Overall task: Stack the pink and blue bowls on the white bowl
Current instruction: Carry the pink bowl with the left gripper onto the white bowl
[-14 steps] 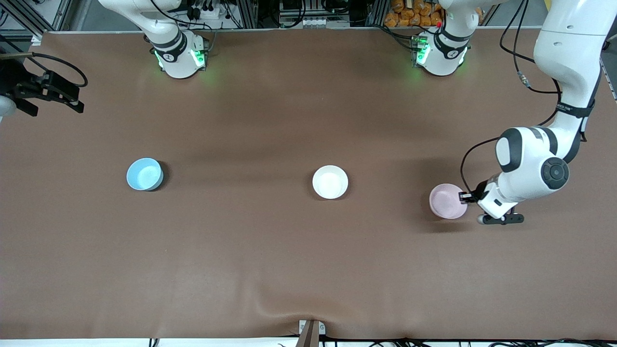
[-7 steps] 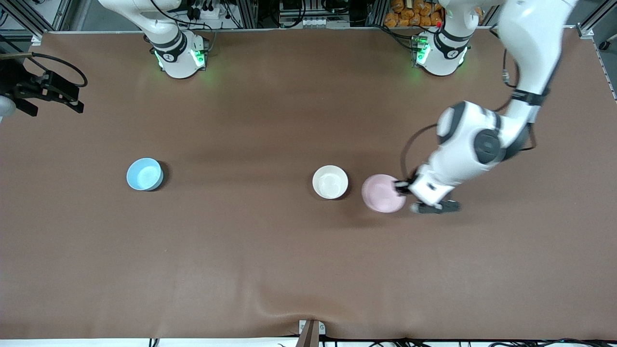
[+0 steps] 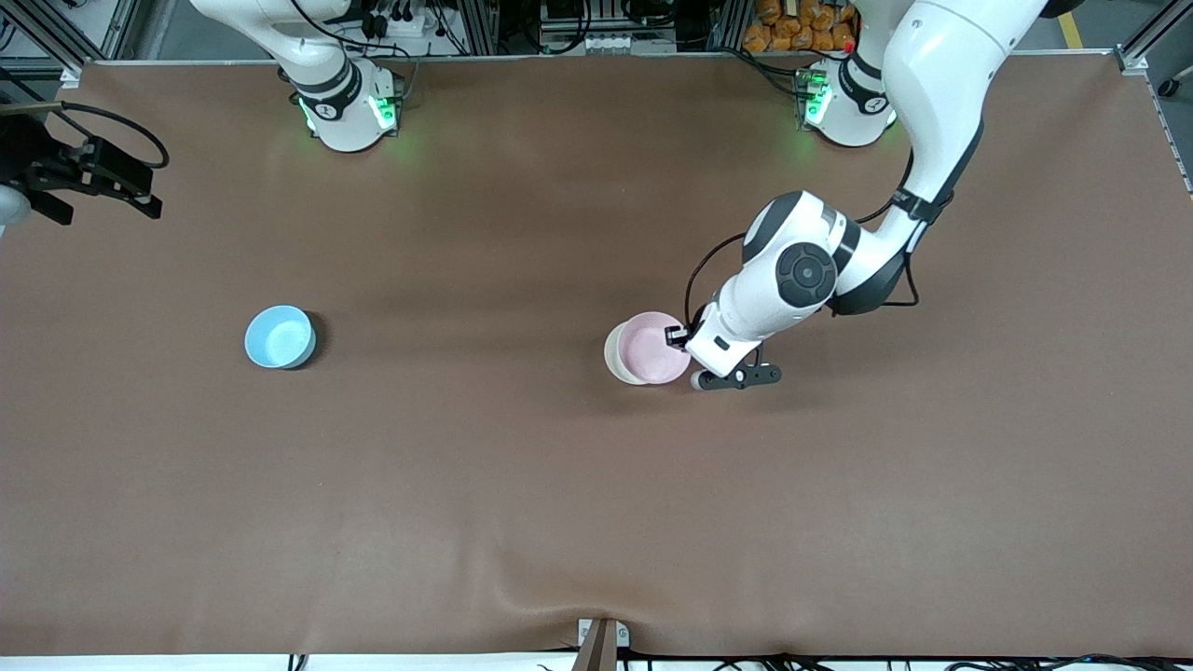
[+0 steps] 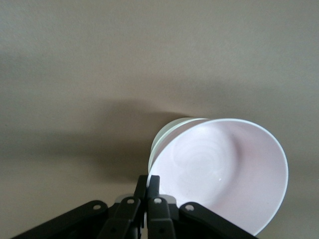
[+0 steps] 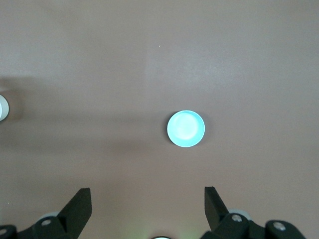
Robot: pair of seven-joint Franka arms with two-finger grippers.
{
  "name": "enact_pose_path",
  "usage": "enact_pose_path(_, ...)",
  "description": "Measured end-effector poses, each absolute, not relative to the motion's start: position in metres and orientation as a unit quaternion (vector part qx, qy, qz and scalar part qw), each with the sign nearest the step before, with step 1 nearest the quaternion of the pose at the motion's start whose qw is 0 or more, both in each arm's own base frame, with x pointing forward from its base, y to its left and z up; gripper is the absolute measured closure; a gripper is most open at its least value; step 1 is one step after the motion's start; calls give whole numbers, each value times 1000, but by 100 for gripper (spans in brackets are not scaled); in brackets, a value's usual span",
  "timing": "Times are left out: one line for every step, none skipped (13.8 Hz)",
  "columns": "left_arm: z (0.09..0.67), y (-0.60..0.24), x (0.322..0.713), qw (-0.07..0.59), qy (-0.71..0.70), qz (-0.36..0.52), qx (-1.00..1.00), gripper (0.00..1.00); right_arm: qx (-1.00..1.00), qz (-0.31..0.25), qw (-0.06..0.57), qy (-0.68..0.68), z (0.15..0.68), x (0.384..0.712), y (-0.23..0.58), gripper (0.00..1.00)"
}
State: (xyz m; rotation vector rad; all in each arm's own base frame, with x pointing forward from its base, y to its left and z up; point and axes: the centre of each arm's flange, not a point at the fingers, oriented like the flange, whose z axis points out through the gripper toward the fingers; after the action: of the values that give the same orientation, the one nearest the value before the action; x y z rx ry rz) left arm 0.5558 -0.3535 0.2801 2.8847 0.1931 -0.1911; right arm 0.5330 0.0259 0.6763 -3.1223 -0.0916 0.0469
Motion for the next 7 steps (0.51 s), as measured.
enact_pose_path(277,-357,553,121,64,-68,988,97,-999,15,9,-29,676,533,26,0)
enact_pose_path(276,-362,550,120,62,-70,988,97,-999,15,9,-29,676,533,26,0)
enact_pose_path(275,-366,548,120,61,-72,988,97,-999,15,9,-29,676,533,26,0)
enact_pose_path(273,-368,545,119,60,-74,988,97,-999,15,9,-29,676,533,26,0)
enact_pose_path(269,-370,544,117,58,-76,989,97,-999,15,9,-29,676,533,26,0)
enact_pose_path(263,-371,542,113,56,-79,989,97,-999,15,9,-29,676,533,26,0)
enact_pose_path(256,-371,541,111,56,-83,989,97,-999,15,9,-29,676,533,26,0)
